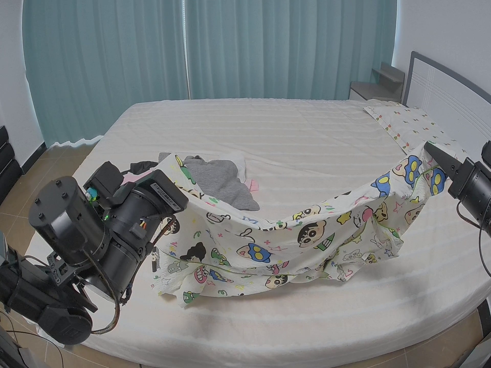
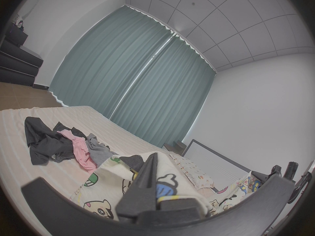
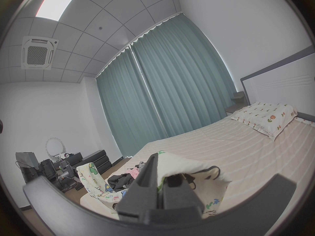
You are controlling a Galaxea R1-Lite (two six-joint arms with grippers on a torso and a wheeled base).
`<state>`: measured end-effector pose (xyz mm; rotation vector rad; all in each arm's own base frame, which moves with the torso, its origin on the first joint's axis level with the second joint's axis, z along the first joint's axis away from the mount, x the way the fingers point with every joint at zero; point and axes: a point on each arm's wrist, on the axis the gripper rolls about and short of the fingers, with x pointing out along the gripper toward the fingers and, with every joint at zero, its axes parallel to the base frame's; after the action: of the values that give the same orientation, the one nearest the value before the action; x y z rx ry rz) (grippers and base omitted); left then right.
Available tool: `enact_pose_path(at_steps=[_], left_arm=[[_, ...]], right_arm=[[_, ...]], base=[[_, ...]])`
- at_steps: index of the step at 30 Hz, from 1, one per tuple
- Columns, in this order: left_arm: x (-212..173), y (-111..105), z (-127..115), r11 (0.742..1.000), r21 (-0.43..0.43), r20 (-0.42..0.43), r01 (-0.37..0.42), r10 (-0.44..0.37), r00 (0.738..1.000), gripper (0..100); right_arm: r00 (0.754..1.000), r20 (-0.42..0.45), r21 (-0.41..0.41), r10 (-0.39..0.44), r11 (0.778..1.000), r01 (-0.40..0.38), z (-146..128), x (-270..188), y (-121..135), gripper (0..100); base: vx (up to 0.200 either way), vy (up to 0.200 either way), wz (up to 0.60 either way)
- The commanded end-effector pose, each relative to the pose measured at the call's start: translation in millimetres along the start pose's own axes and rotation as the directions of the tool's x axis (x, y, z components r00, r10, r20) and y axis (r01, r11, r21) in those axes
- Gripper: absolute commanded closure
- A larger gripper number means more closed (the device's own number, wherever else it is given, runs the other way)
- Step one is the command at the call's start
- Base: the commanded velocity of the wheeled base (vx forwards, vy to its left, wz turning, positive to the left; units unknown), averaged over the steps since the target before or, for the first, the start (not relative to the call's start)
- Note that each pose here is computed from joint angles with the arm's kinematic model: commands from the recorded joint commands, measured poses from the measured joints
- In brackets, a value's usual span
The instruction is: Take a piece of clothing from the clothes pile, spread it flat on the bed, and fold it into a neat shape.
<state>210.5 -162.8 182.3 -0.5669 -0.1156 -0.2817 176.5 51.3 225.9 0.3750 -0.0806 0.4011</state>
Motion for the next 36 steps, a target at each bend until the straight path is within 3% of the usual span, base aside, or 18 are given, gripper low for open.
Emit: enact_pose_path(at_steps=[1,24,33,36], left_arm=[[0,0,0,1.0,0.0,0.0,-0.002,0.002,1.0,100],[-1,-1,0,1.0,-0.001,0.0,0.003,-0.003,1.0,100],[-3,0,-1,1.0,0.005,-0.005,-0.006,0.006,1.0,100],[-5,0,3,1.0,-0.003,0.017,-0.023,0.023,1.0,100]], right_arm=[[1.0,0.002,0.0,0.002,1.0,-0.002,0,0,0,100],[1.0,0.01,-0.002,-0.005,1.0,0.005,2,-1,-1,100],[1.0,0.022,-0.004,0.0,1.0,0.0,4,-10,1,100],[1.0,0.03,-0.005,0.004,1.0,-0.004,5,-16,2,100]], base=[[0.0,-0.2,0.0],[0.0,-0.2,0.0],[0.0,0.0,0.0],[-0.2,0.0,0.0]])
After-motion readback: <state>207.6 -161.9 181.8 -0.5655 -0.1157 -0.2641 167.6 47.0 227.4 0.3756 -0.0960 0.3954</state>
